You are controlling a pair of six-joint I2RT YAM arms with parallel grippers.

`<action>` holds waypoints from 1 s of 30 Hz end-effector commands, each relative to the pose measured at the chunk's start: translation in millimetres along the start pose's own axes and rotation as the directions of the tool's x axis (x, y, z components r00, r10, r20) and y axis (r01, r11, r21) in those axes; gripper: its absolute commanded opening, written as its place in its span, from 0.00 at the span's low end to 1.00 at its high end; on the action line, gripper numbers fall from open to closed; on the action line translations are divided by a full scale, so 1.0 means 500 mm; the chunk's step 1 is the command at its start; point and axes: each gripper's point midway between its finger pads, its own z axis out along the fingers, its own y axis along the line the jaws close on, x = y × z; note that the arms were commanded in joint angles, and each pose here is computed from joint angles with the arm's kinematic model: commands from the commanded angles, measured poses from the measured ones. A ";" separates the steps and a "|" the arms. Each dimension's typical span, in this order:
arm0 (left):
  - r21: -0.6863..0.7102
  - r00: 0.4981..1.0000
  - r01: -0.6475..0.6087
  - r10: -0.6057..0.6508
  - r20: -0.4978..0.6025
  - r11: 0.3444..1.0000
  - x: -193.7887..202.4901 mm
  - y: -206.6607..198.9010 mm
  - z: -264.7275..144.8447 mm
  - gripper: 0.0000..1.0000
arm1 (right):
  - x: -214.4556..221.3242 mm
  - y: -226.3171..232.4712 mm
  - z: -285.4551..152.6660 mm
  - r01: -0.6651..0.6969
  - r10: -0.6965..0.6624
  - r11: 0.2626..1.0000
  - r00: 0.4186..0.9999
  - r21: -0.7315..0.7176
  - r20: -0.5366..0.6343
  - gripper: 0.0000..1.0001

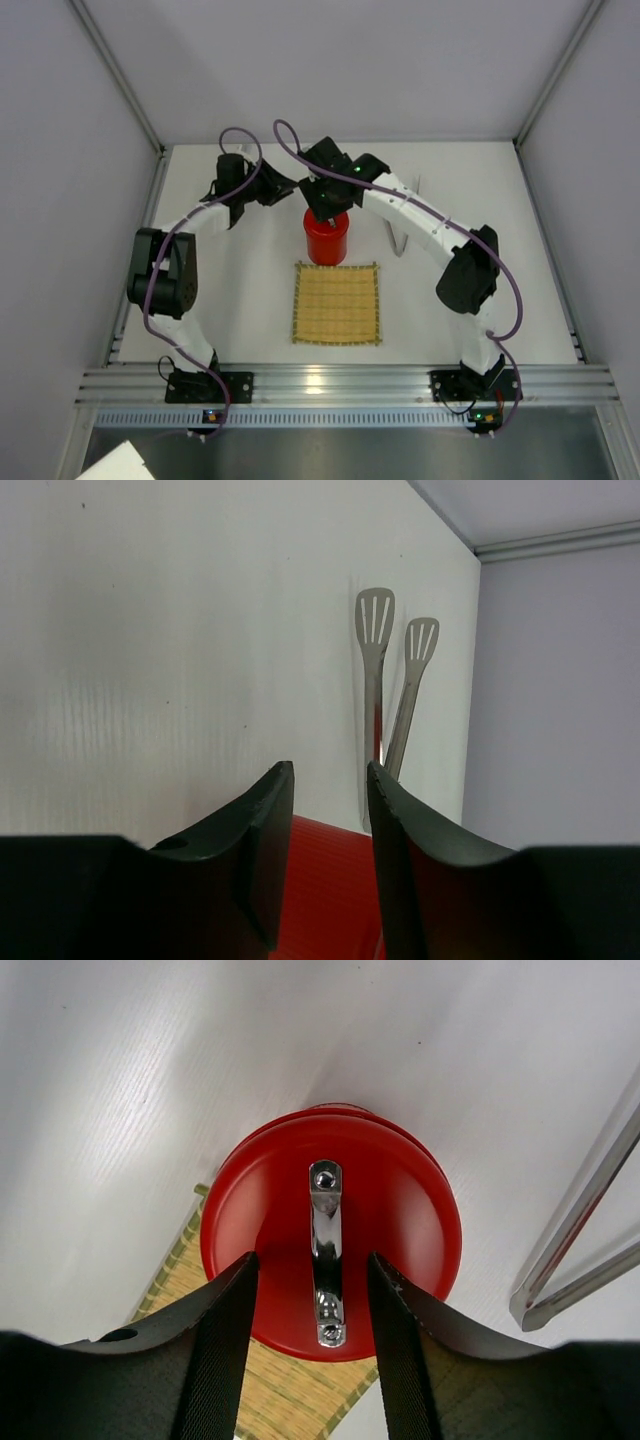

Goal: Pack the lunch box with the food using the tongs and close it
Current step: Close the box lid on the packing box, then reset both arms

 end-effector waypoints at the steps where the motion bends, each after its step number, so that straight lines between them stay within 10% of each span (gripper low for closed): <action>1: -0.010 0.987 -0.124 0.125 0.106 0.992 -0.077 -0.084 -0.048 0.42 | 0.020 -0.024 -0.013 -0.030 0.032 0.999 0.997 0.029 -0.063 0.48; 17: -0.085 0.941 -0.243 0.256 0.223 0.966 -0.147 -0.210 -0.183 0.67 | -0.107 -0.067 -0.170 -0.136 0.126 0.990 0.971 0.037 0.203 0.69; 25: -0.102 0.926 -0.339 0.351 0.140 0.935 -0.099 -0.239 -0.270 0.99 | -0.104 -0.149 -0.348 -0.276 0.209 0.958 0.853 0.073 0.479 0.97; 30: -0.156 0.899 -0.425 0.436 0.042 0.892 -0.040 -0.207 -0.342 0.99 | -0.030 -0.188 -0.398 -0.366 0.273 0.929 0.775 0.054 0.570 1.00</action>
